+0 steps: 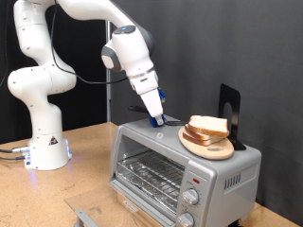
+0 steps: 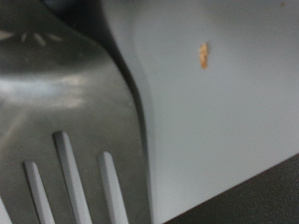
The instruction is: Make a piece of toast with the oven
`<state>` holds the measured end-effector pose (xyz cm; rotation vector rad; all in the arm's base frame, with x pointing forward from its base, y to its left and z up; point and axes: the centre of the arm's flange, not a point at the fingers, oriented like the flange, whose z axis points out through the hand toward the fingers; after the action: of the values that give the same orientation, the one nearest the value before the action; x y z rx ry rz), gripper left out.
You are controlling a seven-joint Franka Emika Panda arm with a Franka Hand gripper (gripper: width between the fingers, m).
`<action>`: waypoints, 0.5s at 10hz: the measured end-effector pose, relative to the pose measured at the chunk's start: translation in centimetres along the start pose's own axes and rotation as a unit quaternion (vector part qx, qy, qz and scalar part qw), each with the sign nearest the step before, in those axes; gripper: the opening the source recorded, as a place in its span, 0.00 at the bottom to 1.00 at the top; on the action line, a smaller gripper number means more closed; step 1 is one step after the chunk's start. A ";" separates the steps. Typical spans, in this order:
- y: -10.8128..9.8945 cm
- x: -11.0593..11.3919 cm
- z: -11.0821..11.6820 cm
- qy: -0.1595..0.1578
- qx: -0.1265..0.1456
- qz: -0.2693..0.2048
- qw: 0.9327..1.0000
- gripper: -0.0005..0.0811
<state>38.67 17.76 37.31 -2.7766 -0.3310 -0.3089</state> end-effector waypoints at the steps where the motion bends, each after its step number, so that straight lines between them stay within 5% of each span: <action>1: 0.0 0.0 0.0 0.000 0.000 -0.001 1.000 0.84; 2: -0.1 -0.1 0.1 -0.001 0.000 -0.003 1.000 0.81; 3: -0.1 -0.2 0.1 -0.003 0.000 -0.005 1.000 0.60; 4: -0.1 -0.2 0.2 -0.004 0.000 -0.006 1.000 0.60; 5: -0.2 -0.2 0.2 -0.004 0.000 -0.008 1.000 0.37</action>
<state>38.43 17.96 37.14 -2.7777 -0.3553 -0.3023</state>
